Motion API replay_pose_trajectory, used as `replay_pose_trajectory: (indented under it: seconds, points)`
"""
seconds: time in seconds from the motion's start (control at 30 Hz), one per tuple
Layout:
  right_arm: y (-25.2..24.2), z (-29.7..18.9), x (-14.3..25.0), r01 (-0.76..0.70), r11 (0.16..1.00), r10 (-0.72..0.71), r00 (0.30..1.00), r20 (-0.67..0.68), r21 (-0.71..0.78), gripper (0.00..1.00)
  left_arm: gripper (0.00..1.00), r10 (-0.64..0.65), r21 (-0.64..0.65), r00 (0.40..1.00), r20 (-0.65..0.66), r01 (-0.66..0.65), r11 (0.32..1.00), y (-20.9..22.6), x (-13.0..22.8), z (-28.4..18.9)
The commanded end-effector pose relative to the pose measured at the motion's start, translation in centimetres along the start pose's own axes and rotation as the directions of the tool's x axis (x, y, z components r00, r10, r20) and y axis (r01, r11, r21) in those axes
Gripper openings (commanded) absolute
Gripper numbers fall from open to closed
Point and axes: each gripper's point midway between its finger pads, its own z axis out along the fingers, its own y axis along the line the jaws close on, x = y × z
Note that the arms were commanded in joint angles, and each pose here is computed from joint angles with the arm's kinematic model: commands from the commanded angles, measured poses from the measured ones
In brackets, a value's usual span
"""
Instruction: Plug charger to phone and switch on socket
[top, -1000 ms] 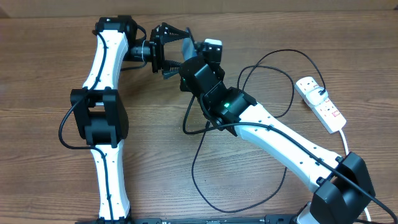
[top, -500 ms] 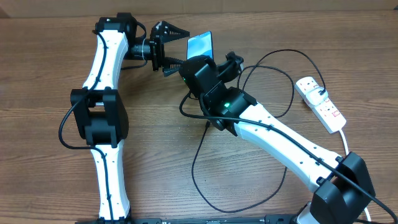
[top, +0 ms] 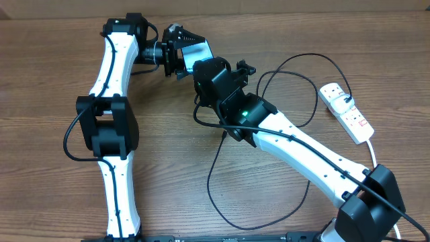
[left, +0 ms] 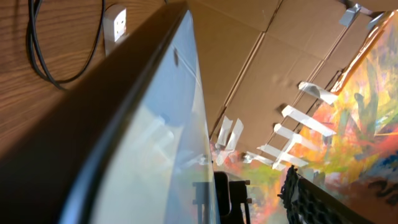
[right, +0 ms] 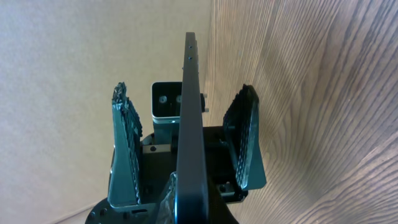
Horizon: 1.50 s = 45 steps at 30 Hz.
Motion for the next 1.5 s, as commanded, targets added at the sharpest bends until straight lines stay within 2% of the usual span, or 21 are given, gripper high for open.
replay_pose_trajectory:
  seconds: [0.0, 0.07, 0.17, 0.43, 0.7, 0.73, 1.0, 1.1, 1.2, 1.47]
  points:
    - [3.5, -2.1, -1.4, -0.035, 0.994, 0.042, 0.997, 0.071, -0.099, 0.04, 0.75, -0.023, 0.019, 1.0, -0.002, 0.023, 1.0, -0.9, 0.0, -0.2]
    - [3.4, -2.2, -2.7, -0.024, 0.994, 0.039, 0.988, 0.146, -0.105, 0.04, 0.73, -0.033, 0.02, 0.999, -0.002, 0.033, 0.999, -0.9, 0.0, -0.2]
    - [3.3, -2.2, -2.7, -0.022, 0.995, 0.037, 0.989, 0.146, -0.101, 0.04, 0.7, -0.026, 0.02, 1.0, -0.002, 0.026, 0.999, -0.9, -0.1, -0.2]
    - [3.3, -2.2, -2.9, -0.021, 0.994, 0.037, 0.987, 0.157, -0.103, 0.04, 0.5, -0.072, 0.02, 0.997, -0.003, 0.072, 0.997, -0.9, -0.1, -0.2]
    - [3.2, -2.2, -2.8, -0.02, 0.995, 0.034, 0.988, 0.15, -0.096, 0.04, 0.42, -0.078, 0.02, 0.997, -0.003, 0.078, 0.997, -0.9, -0.1, -0.2]
    - [3.0, -2.1, -2.3, -0.021, 0.996, 0.032, 0.992, 0.124, -0.086, 0.04, 0.38, -0.078, 0.02, 0.997, -0.003, 0.078, 0.997, -0.9, -0.1, -0.2]
    - [2.8, -2.0, -1.7, -0.019, 0.997, 0.025, 0.996, 0.085, -0.071, 0.04, 0.4, -0.105, 0.02, 0.994, -0.004, 0.105, 0.994, -0.9, -0.1, -0.2]
    - [2.8, -2.0, -1.7, -0.015, 0.997, 0.021, 0.996, 0.085, -0.07, 0.04, 0.38, -0.105, 0.019, 0.994, -0.003, 0.105, 0.994, -0.9, -0.1, -0.2]
    - [2.7, -2.0, -1.4, -0.012, 0.998, 0.017, 0.997, 0.069, -0.064, 0.04, 0.32, -0.109, 0.019, 0.994, -0.004, 0.109, 0.994, -0.9, -0.1, -0.2]
    - [2.5, -2.0, -0.9, -0.013, 0.998, 0.015, 0.999, 0.041, -0.054, 0.04, 0.29, -0.122, 0.019, 0.992, -0.003, 0.122, 0.992, -0.9, -0.1, -0.2]
